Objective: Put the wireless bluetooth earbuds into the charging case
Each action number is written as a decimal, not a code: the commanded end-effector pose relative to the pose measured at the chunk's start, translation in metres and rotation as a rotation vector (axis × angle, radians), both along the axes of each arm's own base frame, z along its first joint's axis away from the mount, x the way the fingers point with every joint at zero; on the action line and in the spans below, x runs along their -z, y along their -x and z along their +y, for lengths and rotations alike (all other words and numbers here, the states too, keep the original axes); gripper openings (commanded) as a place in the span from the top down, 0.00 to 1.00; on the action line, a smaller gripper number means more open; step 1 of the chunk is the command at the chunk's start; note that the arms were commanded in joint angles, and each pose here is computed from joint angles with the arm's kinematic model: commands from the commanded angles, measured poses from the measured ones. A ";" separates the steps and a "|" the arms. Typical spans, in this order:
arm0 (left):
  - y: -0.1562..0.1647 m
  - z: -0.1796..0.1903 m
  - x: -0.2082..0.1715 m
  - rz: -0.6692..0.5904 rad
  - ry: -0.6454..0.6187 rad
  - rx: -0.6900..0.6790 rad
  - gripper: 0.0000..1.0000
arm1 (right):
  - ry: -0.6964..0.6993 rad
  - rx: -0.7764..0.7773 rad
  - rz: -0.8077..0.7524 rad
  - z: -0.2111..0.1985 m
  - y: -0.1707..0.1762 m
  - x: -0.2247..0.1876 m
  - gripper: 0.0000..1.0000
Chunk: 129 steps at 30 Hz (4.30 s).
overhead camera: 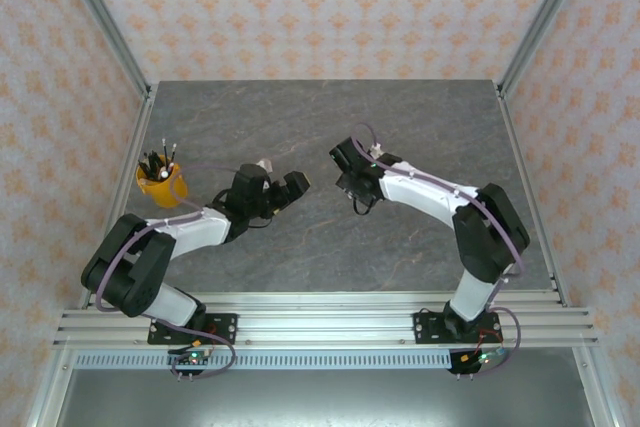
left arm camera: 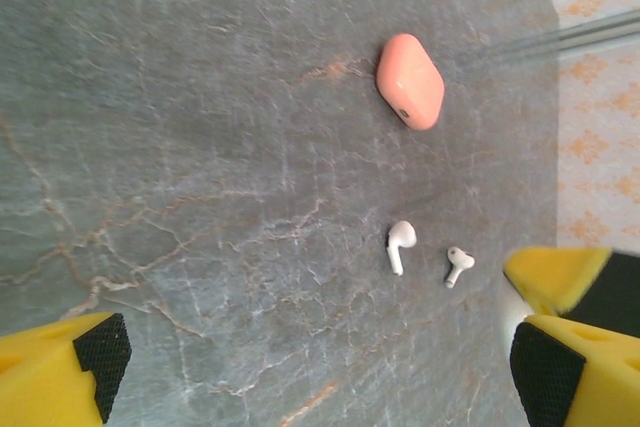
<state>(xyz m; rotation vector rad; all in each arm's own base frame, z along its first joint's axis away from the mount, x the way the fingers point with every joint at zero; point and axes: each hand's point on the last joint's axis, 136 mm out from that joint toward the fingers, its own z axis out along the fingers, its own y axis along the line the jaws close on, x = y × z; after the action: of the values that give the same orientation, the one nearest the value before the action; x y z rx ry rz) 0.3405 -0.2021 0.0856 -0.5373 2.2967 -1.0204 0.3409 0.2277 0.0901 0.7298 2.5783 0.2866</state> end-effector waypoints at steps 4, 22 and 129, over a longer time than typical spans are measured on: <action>-0.002 -0.017 -0.023 -0.172 0.071 0.031 0.00 | -0.085 0.015 0.008 0.023 -0.018 -0.003 0.46; -0.003 0.019 -0.037 -0.284 -0.083 -0.074 0.00 | -0.148 -0.114 0.034 0.062 -0.028 0.002 0.42; -0.030 0.043 -0.015 0.539 0.392 -0.436 0.00 | -0.350 -0.594 -0.483 0.128 -0.003 -0.036 0.72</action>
<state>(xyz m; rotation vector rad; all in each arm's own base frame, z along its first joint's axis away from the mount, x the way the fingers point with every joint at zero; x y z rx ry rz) 0.3681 -0.1501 0.1021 -1.4585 2.2939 -1.1463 0.3381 0.3456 0.1084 0.0113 2.3035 0.9206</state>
